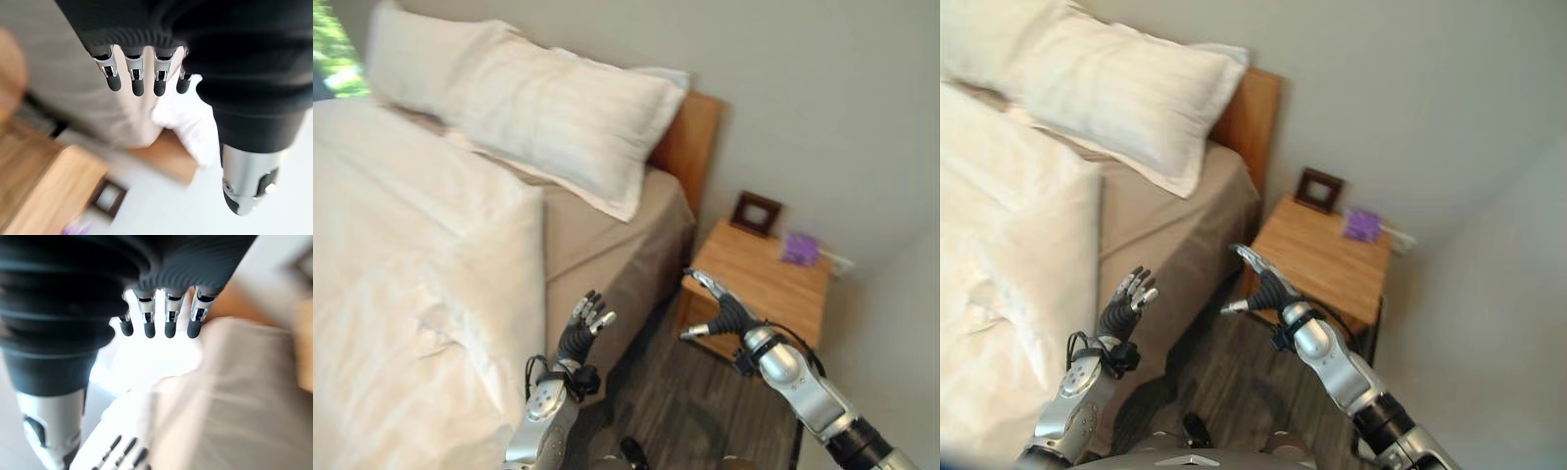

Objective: Making the bed.

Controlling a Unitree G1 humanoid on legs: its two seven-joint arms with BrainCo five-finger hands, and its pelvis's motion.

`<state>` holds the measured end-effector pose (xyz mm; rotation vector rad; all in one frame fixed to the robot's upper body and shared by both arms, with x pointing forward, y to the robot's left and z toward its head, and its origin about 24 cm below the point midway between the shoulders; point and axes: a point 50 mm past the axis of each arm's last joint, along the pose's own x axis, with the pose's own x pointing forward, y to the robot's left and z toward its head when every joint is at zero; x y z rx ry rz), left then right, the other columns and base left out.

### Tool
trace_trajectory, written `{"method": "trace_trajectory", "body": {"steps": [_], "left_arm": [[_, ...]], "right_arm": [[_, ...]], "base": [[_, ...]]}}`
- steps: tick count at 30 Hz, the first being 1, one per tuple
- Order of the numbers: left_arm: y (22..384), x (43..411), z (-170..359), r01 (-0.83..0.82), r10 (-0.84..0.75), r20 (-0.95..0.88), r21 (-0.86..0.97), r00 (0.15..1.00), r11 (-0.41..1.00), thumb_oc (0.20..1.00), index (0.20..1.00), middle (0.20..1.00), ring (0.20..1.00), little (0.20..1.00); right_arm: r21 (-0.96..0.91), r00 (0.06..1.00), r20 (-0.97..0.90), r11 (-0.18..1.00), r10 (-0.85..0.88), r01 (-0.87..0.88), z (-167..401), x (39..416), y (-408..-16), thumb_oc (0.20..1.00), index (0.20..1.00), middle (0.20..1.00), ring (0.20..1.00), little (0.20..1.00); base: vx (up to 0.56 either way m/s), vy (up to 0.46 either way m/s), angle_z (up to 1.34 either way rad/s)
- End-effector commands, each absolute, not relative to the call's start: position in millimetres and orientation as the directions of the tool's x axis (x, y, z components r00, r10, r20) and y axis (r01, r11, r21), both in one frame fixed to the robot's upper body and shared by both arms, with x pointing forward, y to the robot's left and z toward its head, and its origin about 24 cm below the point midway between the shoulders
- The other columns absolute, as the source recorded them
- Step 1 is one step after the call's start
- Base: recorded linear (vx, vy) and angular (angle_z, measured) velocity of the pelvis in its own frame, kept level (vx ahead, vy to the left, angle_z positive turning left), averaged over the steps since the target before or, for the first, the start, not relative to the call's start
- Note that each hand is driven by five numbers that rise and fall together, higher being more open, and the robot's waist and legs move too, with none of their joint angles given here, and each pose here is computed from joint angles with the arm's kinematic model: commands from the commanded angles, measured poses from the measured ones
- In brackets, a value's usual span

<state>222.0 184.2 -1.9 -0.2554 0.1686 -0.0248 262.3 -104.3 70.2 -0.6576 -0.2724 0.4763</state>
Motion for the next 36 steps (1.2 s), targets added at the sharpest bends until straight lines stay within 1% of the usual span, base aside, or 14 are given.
{"method": "trace_trajectory", "body": {"steps": [1, 7, 11, 14, 17, 18, 21, 22, 23, 25, 26, 29, 31, 36], "left_arm": [[189, 225, 20, 0.037, -0.051, -0.055, -0.240, 0.997, 0.970, 1.000, 1.000, 1.000, 1.000, 1.000], [198, 214, 2, 0.006, -0.034, -0.145, -0.190, 0.989, 0.982, 1.000, 1.000, 1.000, 1.000, 1.000], [205, 207, 0, -0.022, -0.005, -0.149, -0.182, 0.989, 0.983, 1.000, 1.000, 1.000, 1.000, 1.000], [206, 212, 8, -0.010, -0.007, -0.112, -0.158, 0.994, 0.987, 1.000, 1.000, 1.000, 1.000, 1.000], [212, 215, 14, -0.031, 0.020, -0.079, -0.139, 0.997, 0.990, 1.000, 1.000, 1.000, 1.000, 1.000], [218, 220, 24, -0.043, 0.040, -0.031, -0.105, 0.999, 0.994, 1.000, 1.000, 1.000, 1.000, 1.000], [226, 225, 34, -0.062, 0.062, 0.009, -0.052, 0.998, 0.997, 1.000, 1.000, 1.000, 1.000, 1.000], [236, 230, 42, -0.109, 0.111, 0.042, -0.058, 0.993, 0.992, 1.000, 1.000, 1.000, 1.000, 1.000], [236, 230, 42, -0.109, 0.111, 0.042, -0.058, 0.993, 0.992, 1.000, 1.000, 1.000, 1.000, 1.000], [251, 222, 39, -0.182, 0.183, 0.024, -0.042, 0.983, 0.982, 1.000, 1.000, 1.000, 1.000, 1.000], [255, 219, 37, -0.192, 0.192, 0.013, -0.020, 0.981, 0.981, 1.000, 1.000, 1.000, 1.000, 1.000], [260, 210, 30, -0.194, 0.194, -0.022, 0.028, 0.981, 0.981, 1.000, 1.000, 1.000, 1.000, 1.000], [264, 210, 30, -0.201, 0.202, -0.033, 0.042, 0.979, 0.979, 1.000, 1.000, 1.000, 1.000, 1.000], [266, 217, 35, -0.153, 0.157, -0.025, 0.118, 0.987, 0.981, 1.000, 1.000, 1.000, 1.000, 1.000]], "right_arm": [[-0.646, 0.854, 0.174, 0.711, 0.489, -0.276, 84, 261, -113, 1.000, 1.000, 1.000, 1.000, 1.000], [-0.596, 0.903, 0.081, 0.747, 0.422, -0.295, 62, 250, -130, 1.000, 1.000, 1.000, 1.000, 1.000], [-0.576, 0.909, 0.056, 0.757, 0.413, -0.308, 55, 245, -132, 1.000, 1.000, 1.000, 1.000, 1.000], [-0.558, 0.918, 0.062, 0.777, 0.391, -0.293, 54, 244, -135, 1.000, 1.000, 1.000, 1.000, 1.000], [-0.570, 0.926, 0.063, 0.775, 0.372, -0.272, 54, 244, -142, 1.000, 1.000, 1.000, 1.000, 1.000], [-0.568, 0.931, 0.075, 0.783, 0.356, -0.253, 57, 248, -146, 1.000, 1.000, 1.000, 1.000, 1.000], [-0.553, 0.936, 0.077, 0.796, 0.344, -0.247, 60, 250, -152, 1.000, 1.000, 1.000, 1.000, 1.000], [-0.539, 0.945, 0.076, 0.810, 0.319, -0.230, 60, 251, -160, 1.000, 1.000, 1.000, 1.000, 1.000], [-0.540, 0.944, 0.076, 0.810, 0.320, -0.230, 60, 251, -159, 1.000, 1.000, 1.000, 1.000, 1.000], [-0.529, 0.953, 0.059, 0.819, 0.297, -0.222, 58, 249, -165, 1.000, 1.000, 1.000, 1.000, 1.000], [-0.523, 0.954, 0.057, 0.823, 0.295, -0.223, 58, 248, -166, 1.000, 1.000, 1.000, 1.000, 1.000], [-0.515, 0.954, 0.041, 0.824, 0.297, -0.234, 55, 244, -168, 1.000, 1.000, 1.000, 1.000, 1.000], [-0.537, 0.950, 0.054, 0.811, 0.308, -0.233, 59, 243, -167, 1.000, 1.000, 1.000, 1.000, 1.000], [-0.607, 0.931, 0.118, 0.767, 0.346, -0.209, 73, 254, -156, 1.000, 1.000, 1.000, 1.000, 1.000]], "base": [[0.12, -0.152, 0.96], [0.23, -0.269, 1.80], [0.12, -0.078, 1.84], [0.13, -0.205, 1.35], [0.12, -0.156, 0.70], [0.11, -0.220, 0.35], [-0.03, -0.109, 0.15], [-0.11, -0.094, 0.23], [-0.11, -0.065, 0.90], [0.05, 0.046, 1.28], [0.15, 0.091, 0.63], [0.16, 0.145, 0.50], [0.09, 0.195, 0.48], [0.07, 0.122, 0.38]]}}
